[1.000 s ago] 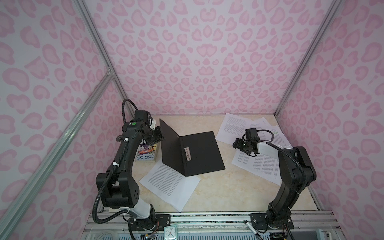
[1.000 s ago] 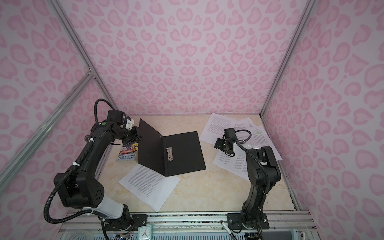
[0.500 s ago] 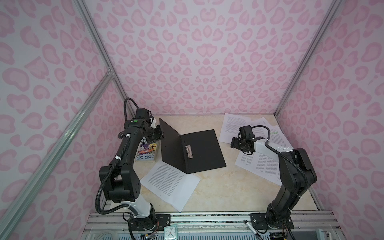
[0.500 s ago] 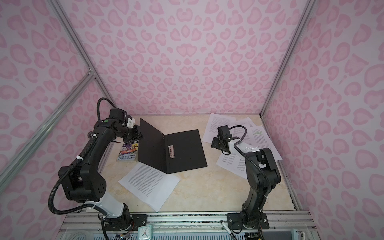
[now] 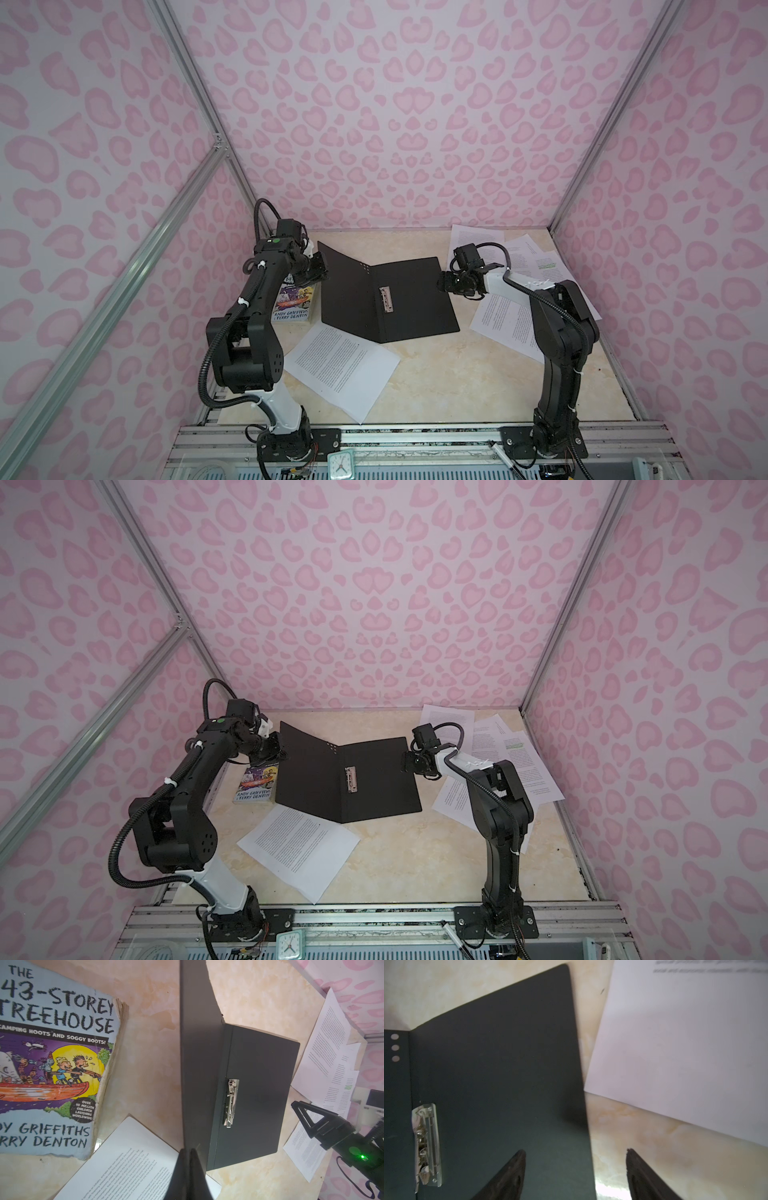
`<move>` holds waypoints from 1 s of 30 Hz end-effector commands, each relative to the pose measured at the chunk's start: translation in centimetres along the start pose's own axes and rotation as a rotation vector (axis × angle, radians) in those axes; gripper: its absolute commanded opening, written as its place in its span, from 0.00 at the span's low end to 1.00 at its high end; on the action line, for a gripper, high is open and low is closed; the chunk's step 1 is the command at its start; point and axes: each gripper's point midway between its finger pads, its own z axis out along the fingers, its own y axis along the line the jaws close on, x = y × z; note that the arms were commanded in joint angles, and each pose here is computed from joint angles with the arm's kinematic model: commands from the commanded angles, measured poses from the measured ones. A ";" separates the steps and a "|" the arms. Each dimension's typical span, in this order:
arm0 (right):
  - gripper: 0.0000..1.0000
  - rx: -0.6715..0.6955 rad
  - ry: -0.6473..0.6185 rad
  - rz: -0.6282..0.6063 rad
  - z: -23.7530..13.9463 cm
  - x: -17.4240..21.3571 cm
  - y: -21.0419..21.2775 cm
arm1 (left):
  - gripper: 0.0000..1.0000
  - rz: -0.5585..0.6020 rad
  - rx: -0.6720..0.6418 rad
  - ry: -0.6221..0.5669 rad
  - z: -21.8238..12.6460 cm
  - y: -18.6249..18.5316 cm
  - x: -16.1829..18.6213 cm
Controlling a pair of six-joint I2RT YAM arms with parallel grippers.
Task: Put the files into the folder
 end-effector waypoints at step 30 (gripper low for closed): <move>0.67 -0.420 0.170 -0.142 -0.7 7.6 16.4 | 0.98 -0.055 0.523 0.084 5.0 -10.1 9.8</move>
